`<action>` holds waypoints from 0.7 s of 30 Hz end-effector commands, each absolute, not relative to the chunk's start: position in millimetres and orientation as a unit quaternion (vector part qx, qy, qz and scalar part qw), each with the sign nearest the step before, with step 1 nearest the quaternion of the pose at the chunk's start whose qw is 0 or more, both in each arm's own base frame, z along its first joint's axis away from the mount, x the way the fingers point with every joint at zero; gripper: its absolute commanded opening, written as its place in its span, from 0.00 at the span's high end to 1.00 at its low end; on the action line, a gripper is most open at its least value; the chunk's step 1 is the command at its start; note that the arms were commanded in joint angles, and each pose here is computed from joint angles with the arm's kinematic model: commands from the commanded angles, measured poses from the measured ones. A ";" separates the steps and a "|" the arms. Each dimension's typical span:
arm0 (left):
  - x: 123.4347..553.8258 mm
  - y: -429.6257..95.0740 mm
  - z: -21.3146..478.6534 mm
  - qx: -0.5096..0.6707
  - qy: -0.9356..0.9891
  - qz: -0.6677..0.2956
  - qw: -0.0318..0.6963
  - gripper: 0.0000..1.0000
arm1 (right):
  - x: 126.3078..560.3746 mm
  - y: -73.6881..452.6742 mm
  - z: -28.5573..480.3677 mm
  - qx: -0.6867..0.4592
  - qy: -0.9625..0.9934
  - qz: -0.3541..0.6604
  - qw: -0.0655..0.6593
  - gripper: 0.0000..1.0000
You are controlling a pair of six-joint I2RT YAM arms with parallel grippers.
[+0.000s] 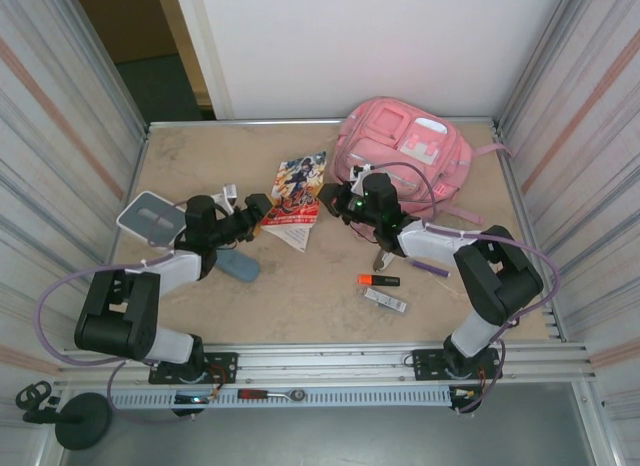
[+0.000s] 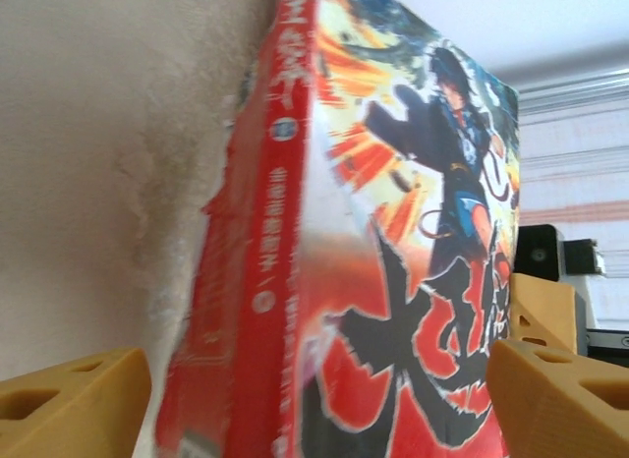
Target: Pack the student bag
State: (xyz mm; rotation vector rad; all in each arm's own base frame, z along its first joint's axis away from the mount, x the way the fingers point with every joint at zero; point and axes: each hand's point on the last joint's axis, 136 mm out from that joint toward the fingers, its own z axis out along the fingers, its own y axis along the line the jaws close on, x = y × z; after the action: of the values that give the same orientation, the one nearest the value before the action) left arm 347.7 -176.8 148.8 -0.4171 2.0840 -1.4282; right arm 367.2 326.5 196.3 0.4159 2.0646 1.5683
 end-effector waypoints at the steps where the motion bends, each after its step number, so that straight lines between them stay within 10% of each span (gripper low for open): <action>1: 343.6 -189.9 171.7 -0.126 0.758 -0.569 0.294 0.16 | 366.8 333.6 251.4 0.134 0.696 0.644 0.287 1.00; 21: 337.3 -189.2 224.1 -0.096 0.742 -0.567 0.343 0.75 | 376.8 330.5 189.8 0.138 0.736 0.596 0.289 1.00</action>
State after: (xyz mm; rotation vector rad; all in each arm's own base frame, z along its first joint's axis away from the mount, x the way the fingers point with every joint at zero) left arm 339.4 -184.3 187.7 -0.3730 2.0045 -1.4572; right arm 372.7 332.2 178.9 0.4448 2.0471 1.6055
